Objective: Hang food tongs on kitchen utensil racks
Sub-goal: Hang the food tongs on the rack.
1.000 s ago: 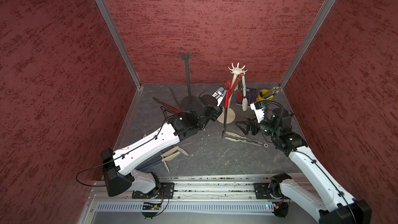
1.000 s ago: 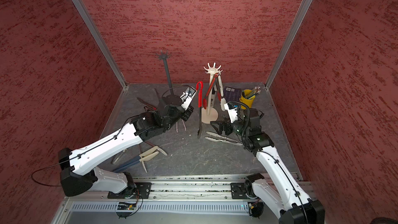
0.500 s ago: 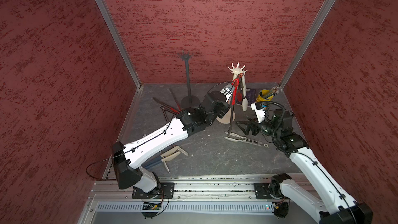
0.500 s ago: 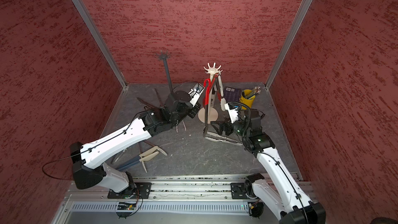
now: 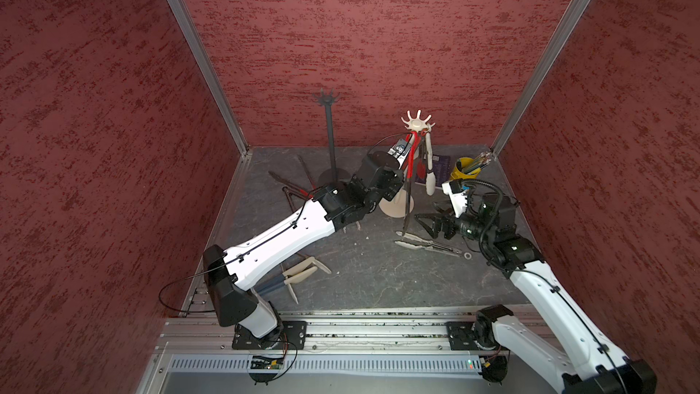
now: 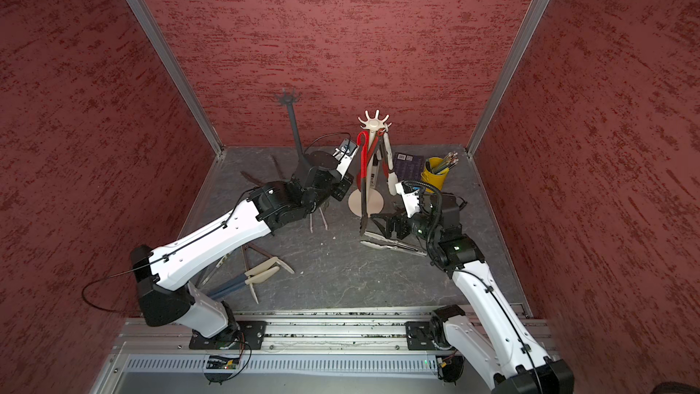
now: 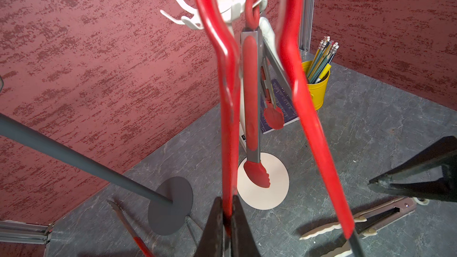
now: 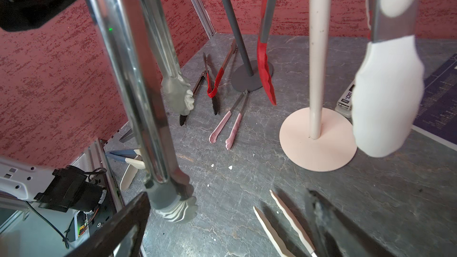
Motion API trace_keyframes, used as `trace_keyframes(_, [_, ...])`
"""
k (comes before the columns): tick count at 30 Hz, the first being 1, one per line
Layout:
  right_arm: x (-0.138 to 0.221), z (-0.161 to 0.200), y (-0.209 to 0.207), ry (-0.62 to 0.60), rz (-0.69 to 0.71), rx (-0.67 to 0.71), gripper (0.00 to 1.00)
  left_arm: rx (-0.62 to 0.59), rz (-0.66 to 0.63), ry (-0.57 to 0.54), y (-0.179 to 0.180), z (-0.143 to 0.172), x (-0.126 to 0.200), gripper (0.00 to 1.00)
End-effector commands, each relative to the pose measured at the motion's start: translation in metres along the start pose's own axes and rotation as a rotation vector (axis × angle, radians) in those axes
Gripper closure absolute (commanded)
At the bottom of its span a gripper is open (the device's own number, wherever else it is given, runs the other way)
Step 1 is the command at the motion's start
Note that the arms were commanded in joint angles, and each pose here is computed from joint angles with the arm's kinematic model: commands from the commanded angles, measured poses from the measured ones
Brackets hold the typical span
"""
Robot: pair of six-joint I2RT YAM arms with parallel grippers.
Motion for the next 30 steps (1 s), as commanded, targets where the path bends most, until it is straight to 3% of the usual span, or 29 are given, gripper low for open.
trace_keyframes(1, [0.001, 0.0, 0.002, -0.007, 0.001, 0.0, 0.01, 0.024, 0.008, -0.013, -0.002, -0.01, -0.003, 0.9])
trace_keyframes(30, [0.004, 0.01, 0.005, 0.0, -0.005, -0.013, 0.01, 0.021, -0.018, 0.041, 0.0, -0.014, -0.044, 0.9])
Point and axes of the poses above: each gripper's point midway between its finger pads, its own x axis back along the fingers, its own y axis along the line the jaws close on, z = x × y, the point moved 1 cm from there along x, back along the fingers, and after that the axes turned 13 degrees about x, right-handed, at the moved point
